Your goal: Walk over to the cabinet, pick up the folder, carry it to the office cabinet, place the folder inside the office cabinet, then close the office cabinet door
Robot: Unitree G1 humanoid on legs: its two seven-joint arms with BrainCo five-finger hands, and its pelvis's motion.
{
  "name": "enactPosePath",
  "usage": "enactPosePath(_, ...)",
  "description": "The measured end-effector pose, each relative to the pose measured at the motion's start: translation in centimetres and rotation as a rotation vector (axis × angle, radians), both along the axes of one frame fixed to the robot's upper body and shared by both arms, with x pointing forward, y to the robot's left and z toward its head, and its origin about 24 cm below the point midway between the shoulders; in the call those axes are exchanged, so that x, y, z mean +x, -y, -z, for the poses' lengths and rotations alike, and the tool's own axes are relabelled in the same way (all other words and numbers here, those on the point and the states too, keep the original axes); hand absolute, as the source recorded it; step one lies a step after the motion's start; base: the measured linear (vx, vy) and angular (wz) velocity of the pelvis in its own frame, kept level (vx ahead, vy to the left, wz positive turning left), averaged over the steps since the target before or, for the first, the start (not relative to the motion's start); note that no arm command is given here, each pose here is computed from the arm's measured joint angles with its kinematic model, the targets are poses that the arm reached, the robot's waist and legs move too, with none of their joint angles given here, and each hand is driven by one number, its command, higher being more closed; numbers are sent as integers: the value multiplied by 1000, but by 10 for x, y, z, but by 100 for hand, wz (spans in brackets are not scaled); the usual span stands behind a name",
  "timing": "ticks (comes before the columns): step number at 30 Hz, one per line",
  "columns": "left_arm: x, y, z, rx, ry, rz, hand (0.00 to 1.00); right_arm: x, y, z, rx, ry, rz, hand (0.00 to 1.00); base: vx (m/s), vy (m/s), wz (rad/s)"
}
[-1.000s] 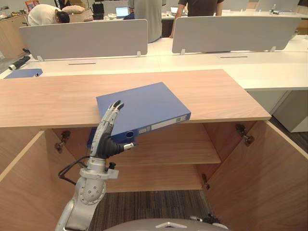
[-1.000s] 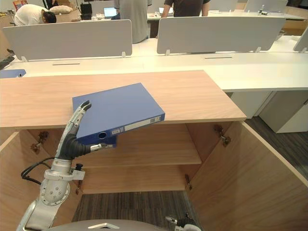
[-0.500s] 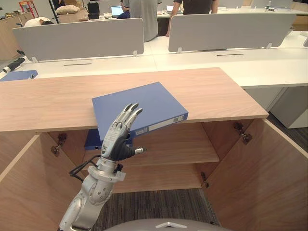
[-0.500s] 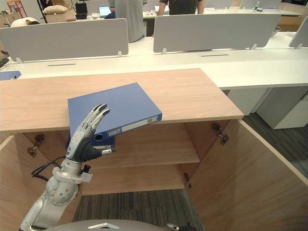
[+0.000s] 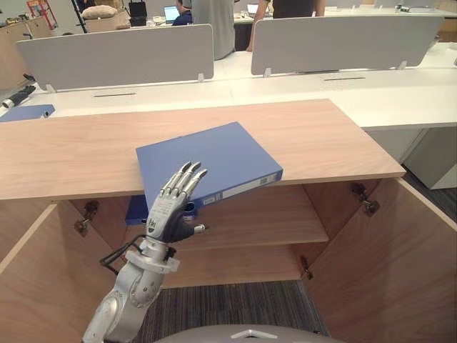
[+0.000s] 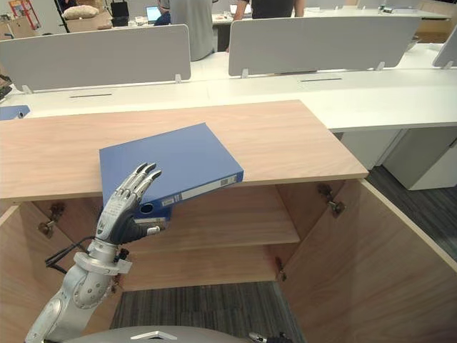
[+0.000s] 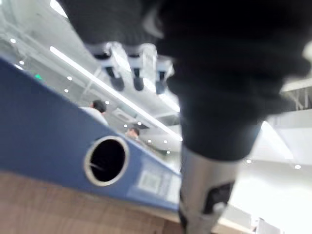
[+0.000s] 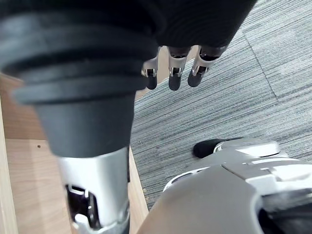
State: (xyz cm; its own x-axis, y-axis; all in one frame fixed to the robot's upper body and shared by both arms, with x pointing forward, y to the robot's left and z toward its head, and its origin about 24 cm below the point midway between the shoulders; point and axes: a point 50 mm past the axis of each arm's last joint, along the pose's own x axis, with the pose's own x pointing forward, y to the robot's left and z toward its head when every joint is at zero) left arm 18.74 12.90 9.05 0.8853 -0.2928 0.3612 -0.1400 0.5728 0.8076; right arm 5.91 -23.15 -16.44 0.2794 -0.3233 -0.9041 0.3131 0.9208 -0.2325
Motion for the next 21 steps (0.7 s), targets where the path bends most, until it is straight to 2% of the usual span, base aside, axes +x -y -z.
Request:
enactPosePath(14, -3, -11, 11, 43, -45, -113, 0, 1, -2, 0, 7, 1, 0, 0, -18, -16, 4)
enactPosePath(15, -3, -10, 12, 38, -48, -120, 100, 1, -2, 0, 7, 2, 1, 0, -40, -24, -1)
enactPosePath(21, -1, -13, 13, 58, -28, -167, 100, 1, -2, 0, 9, 9, 7, 0, -22, -14, 0)
